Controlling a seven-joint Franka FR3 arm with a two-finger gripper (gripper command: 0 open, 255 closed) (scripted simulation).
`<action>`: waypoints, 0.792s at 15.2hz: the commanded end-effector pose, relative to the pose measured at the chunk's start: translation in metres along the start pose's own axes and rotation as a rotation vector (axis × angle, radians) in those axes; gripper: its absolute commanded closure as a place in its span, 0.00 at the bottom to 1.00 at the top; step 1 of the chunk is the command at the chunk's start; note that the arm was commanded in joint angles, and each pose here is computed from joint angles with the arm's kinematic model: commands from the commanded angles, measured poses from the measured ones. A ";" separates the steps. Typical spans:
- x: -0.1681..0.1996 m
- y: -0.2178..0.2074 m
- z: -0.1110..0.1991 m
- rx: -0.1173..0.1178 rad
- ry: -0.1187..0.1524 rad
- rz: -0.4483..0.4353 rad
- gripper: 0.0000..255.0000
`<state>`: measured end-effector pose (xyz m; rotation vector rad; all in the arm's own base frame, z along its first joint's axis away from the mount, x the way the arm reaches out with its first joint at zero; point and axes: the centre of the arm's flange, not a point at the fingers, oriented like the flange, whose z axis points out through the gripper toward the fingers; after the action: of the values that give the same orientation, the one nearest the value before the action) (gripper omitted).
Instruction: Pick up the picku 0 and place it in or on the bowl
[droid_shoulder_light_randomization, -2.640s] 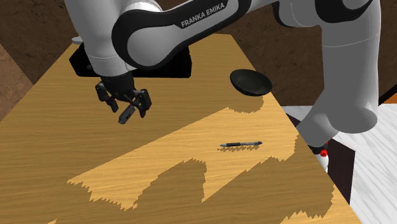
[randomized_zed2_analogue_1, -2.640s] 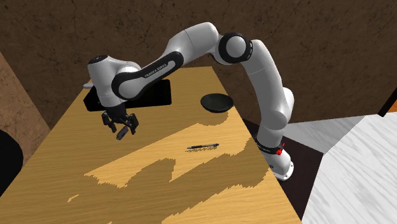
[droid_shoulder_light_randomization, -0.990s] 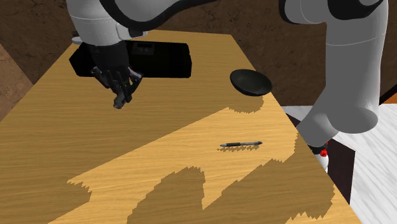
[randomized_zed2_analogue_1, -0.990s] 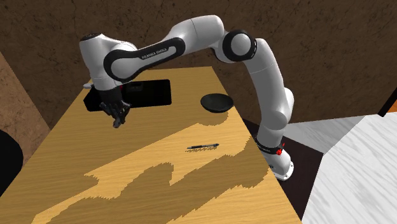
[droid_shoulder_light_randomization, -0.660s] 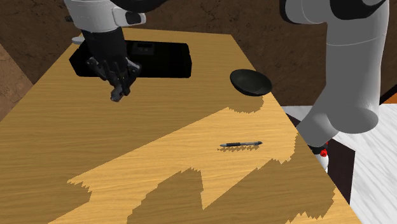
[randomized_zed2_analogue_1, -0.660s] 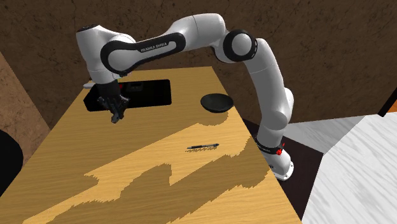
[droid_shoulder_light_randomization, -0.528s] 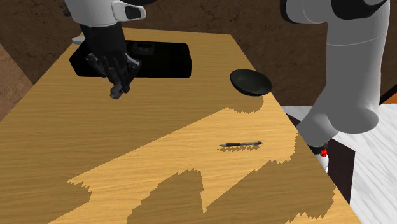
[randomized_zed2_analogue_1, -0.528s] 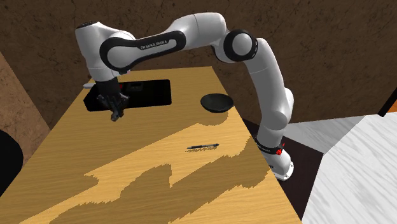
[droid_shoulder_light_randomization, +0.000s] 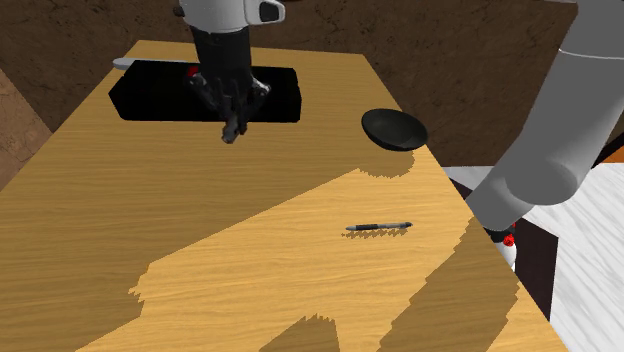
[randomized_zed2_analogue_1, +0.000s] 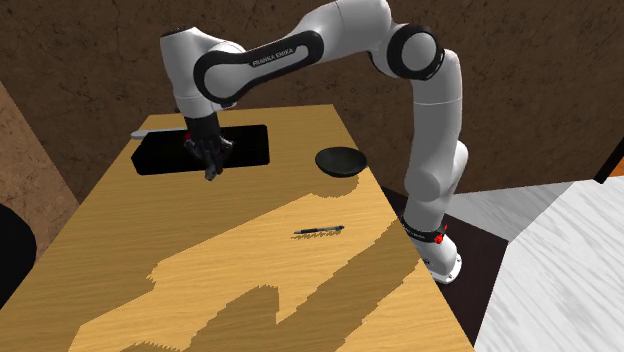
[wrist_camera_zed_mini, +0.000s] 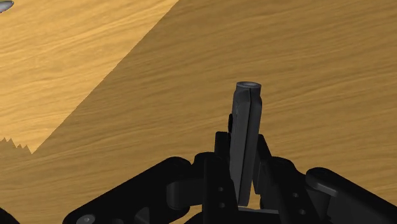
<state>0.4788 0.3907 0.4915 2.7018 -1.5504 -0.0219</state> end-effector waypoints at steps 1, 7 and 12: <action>0.016 0.021 0.000 -0.001 0.000 0.001 1.00; 0.062 0.085 0.003 -0.001 0.000 0.001 1.00; 0.100 0.139 0.006 -0.001 0.000 0.001 1.00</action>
<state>0.4164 0.2445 0.4881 2.6977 -1.5518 -0.0224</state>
